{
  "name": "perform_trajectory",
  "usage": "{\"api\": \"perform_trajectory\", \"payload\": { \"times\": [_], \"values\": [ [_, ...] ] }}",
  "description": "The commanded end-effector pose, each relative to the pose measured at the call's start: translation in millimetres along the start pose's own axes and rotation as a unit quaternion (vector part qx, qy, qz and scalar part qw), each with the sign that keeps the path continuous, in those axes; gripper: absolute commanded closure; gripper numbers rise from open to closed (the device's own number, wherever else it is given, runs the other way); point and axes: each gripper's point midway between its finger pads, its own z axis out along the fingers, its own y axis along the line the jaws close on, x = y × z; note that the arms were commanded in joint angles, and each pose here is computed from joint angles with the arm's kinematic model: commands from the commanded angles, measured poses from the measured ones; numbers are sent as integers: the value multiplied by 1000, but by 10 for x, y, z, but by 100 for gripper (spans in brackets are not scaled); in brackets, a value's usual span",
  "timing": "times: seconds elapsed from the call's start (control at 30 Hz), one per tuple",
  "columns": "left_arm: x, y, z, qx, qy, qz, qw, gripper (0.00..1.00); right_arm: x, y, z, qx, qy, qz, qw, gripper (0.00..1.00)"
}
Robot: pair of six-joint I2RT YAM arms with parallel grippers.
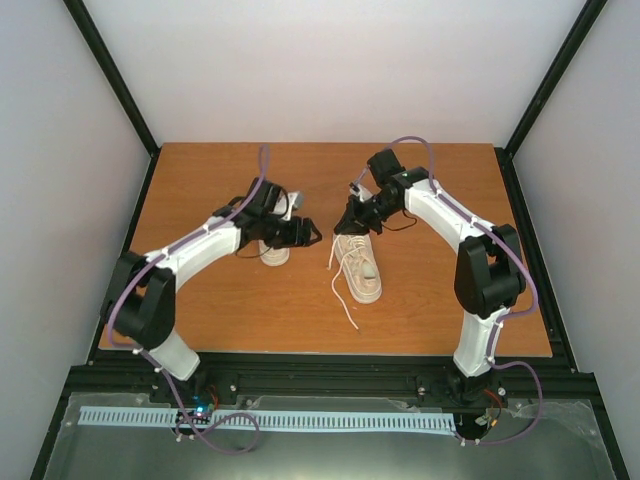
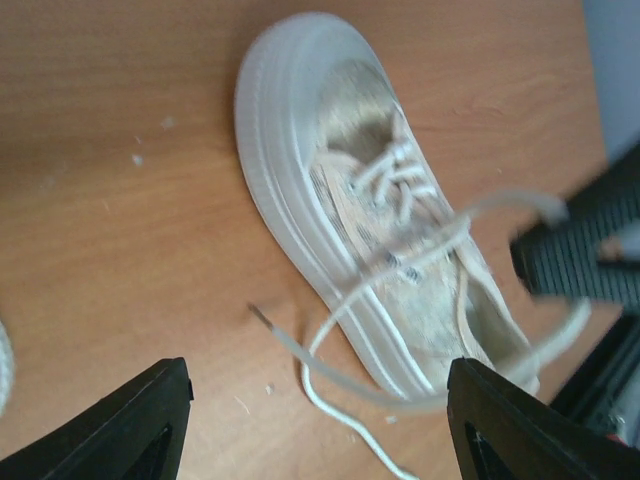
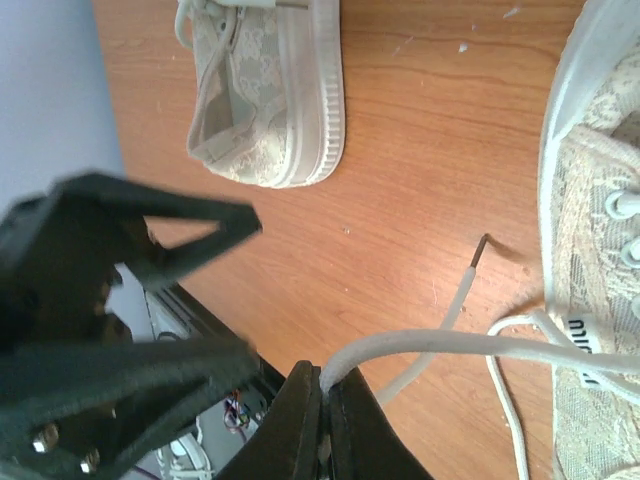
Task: Tie the shoes
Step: Cross the shoelace with the shoelace.
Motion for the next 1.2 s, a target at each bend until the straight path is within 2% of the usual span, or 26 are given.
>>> {"api": "perform_trajectory", "payload": {
  "times": [0.0,0.1,0.23,0.5,0.73,0.93,1.03,1.1,1.17],
  "values": [
    [113,-200,-118,75,-34,10,997,28,-165,36,-31,2,-32,8,999,97],
    [141,-379,-196,117,-47,27,992,28,-169,53,-53,2,-37,6,999,97],
    [123,-469,-151,135,-39,40,989,30,-136,46,-43,0,-32,8,999,97],
    [41,-657,74,148,-28,59,987,42,-56,15,-48,0,-27,7,1000,97],
    [18,-670,210,152,-18,53,987,58,-20,-1,-67,2,-31,5,1000,97],
    [77,-684,284,154,-7,52,987,64,-12,-4,-70,2,-33,4,999,97],
    [61,-696,294,155,-9,50,987,64,-13,0,-77,2,-34,4,999,97],
    [54,-706,289,156,-10,50,986,56,-13,-1,-83,3,-36,3,999,97],
    [64,-727,259,158,-12,54,986,54,-3,-12,-79,6,-35,4,999,97]
  ]
}}
